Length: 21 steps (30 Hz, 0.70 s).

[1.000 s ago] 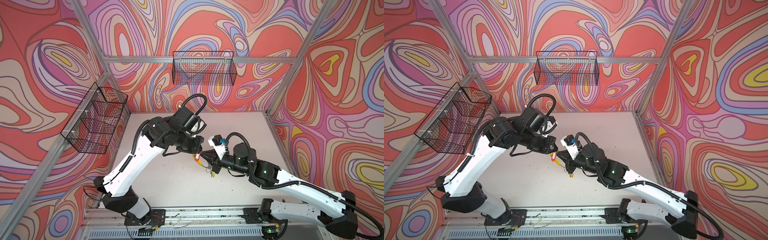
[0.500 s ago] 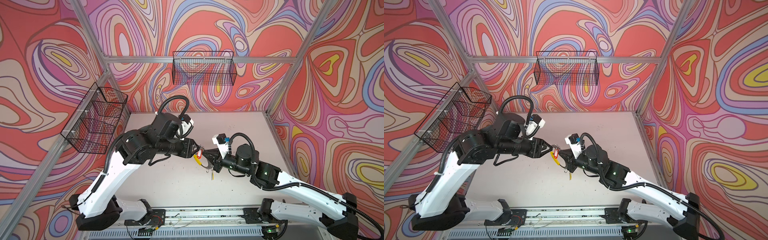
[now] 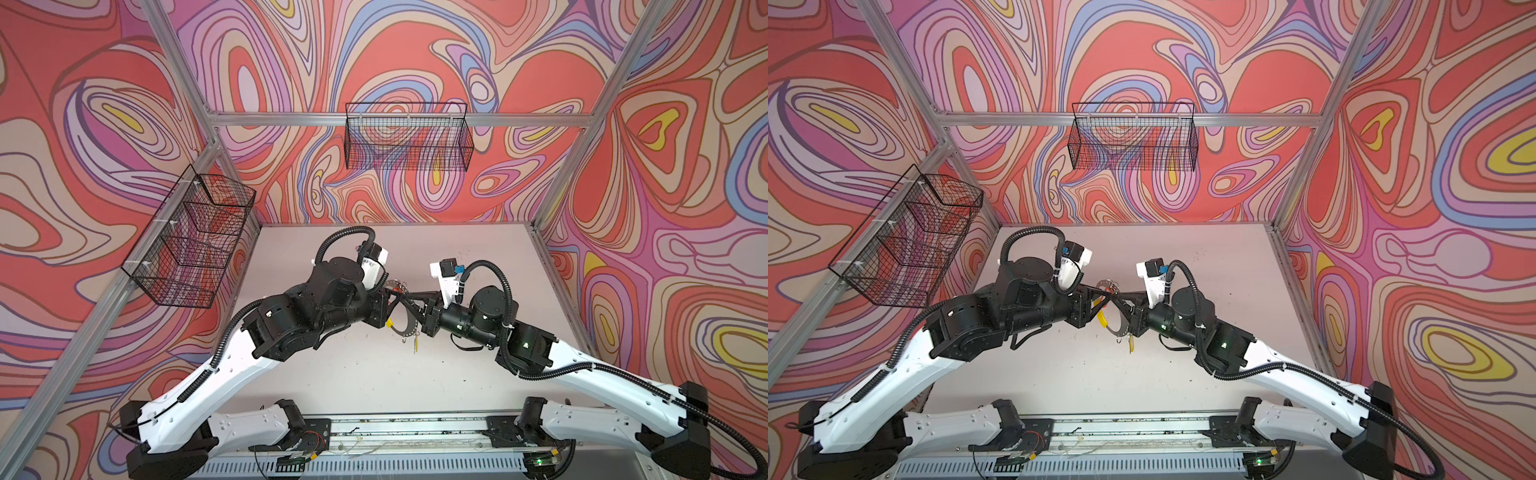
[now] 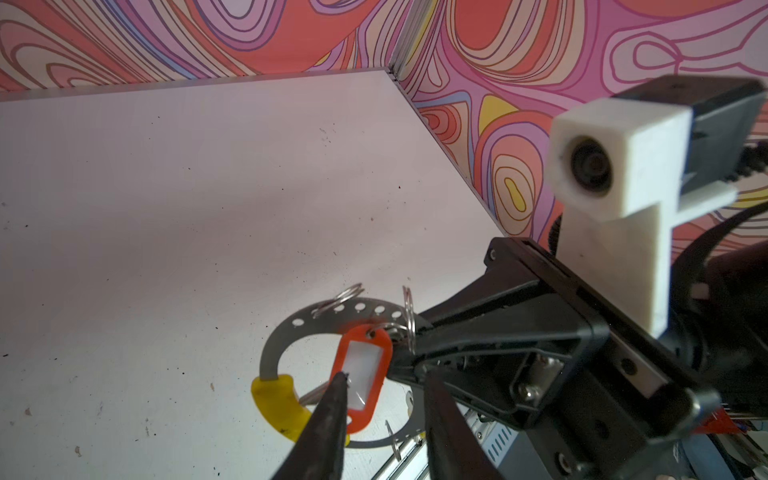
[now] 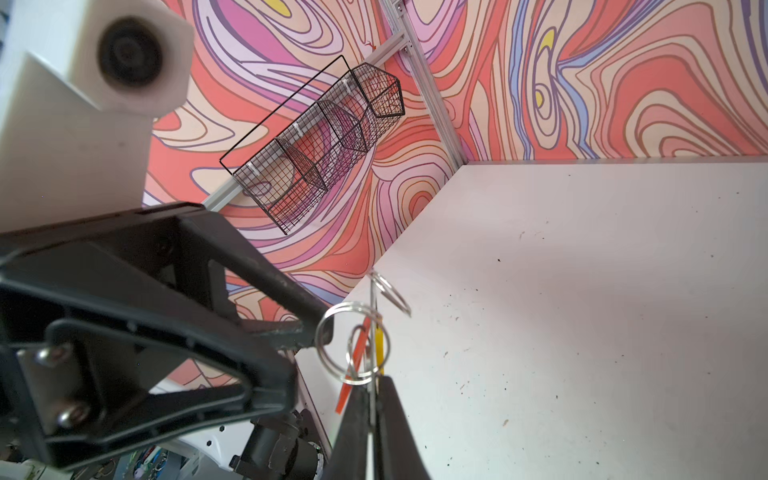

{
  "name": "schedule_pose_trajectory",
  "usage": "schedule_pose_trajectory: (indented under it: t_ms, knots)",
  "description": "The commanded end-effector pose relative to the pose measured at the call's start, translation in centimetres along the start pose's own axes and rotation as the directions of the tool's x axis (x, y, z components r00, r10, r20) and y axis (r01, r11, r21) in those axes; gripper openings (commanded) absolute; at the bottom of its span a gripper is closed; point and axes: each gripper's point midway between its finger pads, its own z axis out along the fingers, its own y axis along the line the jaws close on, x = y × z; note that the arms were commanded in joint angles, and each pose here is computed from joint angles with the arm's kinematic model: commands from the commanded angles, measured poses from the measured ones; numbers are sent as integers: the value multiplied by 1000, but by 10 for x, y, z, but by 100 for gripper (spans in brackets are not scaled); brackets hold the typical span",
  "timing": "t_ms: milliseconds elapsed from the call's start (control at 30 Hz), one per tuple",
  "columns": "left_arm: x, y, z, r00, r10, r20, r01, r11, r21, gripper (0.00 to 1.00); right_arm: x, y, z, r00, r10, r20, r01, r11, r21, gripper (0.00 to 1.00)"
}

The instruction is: Put the keys on the keyring

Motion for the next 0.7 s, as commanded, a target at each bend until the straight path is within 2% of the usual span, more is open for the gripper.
schedule_pose_trajectory:
  t_ms: [0, 200, 433, 667]
  knots:
    - [-19, -10, -1, 997, 19, 77, -21, 999, 33, 34, -9, 5, 2, 999, 43, 34, -42, 999, -27, 0]
    - [-19, -9, 2, 996, 12, 83, -15, 999, 33, 28, -4, 7, 7, 998, 52, 20, -51, 998, -45, 0]
    - [-18, -10, 4, 997, 13, 75, -15, 999, 34, 15, -4, 8, 8, 998, 52, 21, -50, 997, -53, 0]
    - [-18, -9, 7, 998, 12, 63, -14, 1000, 23, 15, -5, 10, 7, 999, 46, 22, -44, 997, -66, 0]
